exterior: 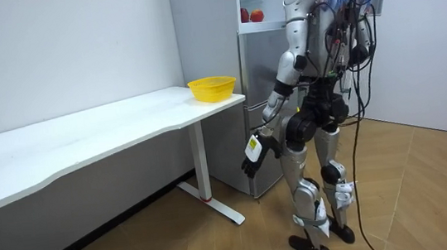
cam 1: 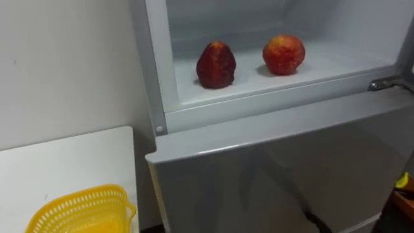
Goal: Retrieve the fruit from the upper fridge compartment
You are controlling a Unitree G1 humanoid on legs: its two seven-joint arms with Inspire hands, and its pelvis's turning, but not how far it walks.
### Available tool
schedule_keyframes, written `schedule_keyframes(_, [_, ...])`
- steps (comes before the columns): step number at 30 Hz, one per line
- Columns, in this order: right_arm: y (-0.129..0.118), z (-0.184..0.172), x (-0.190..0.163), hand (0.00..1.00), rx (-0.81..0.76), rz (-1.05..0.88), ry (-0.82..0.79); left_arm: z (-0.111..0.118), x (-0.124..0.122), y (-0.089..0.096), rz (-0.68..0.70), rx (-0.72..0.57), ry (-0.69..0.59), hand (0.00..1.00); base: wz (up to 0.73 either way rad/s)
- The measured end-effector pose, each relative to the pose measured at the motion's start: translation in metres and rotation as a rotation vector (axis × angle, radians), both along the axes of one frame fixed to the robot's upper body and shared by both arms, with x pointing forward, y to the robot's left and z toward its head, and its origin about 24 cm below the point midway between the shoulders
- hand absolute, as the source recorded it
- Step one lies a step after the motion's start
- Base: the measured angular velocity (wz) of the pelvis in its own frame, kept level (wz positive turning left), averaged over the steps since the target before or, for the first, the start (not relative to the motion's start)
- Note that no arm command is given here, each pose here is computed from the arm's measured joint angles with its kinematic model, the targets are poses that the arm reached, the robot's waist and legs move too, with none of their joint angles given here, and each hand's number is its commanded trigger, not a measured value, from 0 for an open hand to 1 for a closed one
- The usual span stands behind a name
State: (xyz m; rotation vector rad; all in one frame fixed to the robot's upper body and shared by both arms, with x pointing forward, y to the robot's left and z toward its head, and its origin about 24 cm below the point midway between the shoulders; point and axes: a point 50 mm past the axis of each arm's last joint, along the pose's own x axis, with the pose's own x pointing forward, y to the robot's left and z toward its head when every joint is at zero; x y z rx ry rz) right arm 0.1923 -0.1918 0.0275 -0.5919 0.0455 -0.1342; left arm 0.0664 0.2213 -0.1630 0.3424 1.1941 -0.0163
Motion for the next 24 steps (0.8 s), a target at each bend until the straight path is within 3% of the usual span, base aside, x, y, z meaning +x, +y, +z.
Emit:
schedule_keyframes(8, [0.005,0.052,0.011,0.00,-0.037,-0.015,-0.278,0.001,0.008,0.001,-0.053,-0.013,-0.016,0.00,-0.05])
schedule_keyframes(13, [0.012,0.099,0.019,0.00,-0.037,0.005,-0.553,0.001,0.008,0.003,-0.041,-0.011,-0.021,0.00,0.01])
schedule_keyframes(19, [0.024,0.138,0.018,0.00,-0.005,0.057,-0.779,0.003,-0.007,0.023,0.005,0.032,0.003,0.00,0.14])
schedule_keyframes(24, [0.029,0.161,0.014,0.00,0.023,0.094,-0.927,0.002,-0.019,0.027,0.034,0.045,0.033,0.00,0.13])
